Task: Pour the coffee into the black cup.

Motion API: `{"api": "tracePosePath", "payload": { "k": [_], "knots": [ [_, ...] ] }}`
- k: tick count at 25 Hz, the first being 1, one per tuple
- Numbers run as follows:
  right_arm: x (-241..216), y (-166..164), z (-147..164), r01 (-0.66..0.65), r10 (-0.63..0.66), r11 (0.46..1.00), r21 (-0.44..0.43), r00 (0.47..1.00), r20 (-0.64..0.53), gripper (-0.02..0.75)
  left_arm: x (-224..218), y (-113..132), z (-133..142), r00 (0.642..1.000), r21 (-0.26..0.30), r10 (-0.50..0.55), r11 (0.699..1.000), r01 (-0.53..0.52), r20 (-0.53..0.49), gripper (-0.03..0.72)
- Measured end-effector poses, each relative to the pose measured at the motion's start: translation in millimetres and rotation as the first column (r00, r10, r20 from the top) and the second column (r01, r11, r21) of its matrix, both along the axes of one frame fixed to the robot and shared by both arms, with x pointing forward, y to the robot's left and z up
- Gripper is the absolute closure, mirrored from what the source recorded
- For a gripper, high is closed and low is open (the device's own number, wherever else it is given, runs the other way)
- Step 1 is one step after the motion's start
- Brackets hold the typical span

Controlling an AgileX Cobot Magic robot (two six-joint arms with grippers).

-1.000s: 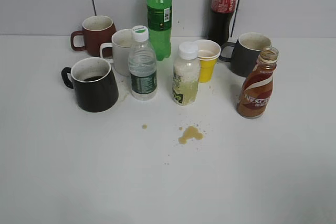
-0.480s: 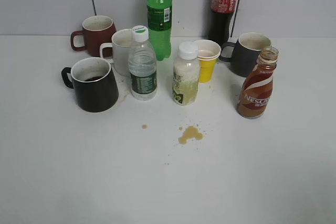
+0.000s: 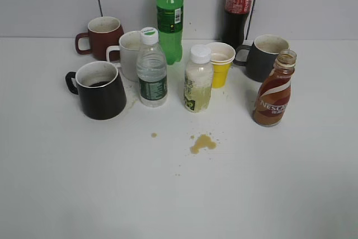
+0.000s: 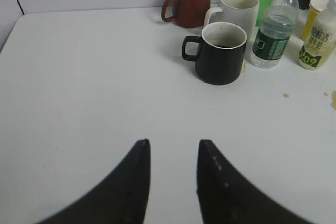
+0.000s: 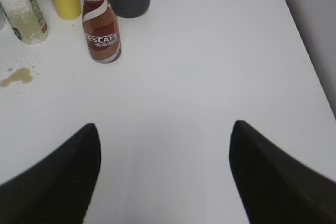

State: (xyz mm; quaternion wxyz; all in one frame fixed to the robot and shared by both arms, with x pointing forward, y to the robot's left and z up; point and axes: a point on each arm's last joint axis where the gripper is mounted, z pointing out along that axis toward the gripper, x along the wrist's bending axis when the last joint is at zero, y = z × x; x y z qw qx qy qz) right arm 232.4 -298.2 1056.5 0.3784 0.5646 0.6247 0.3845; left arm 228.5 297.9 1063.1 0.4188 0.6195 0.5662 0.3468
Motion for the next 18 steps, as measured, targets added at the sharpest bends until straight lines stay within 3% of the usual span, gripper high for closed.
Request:
{"api": "tracePosePath", "payload": {
  "k": [18],
  "knots": [
    [0.0, 0.0, 0.0, 0.0, 0.0, 1.0, 0.0, 1.0, 0.0, 0.167, 0.0, 0.0, 0.0, 1.0, 0.0, 0.0, 1.0, 0.0, 0.0, 0.447]
  ]
}}
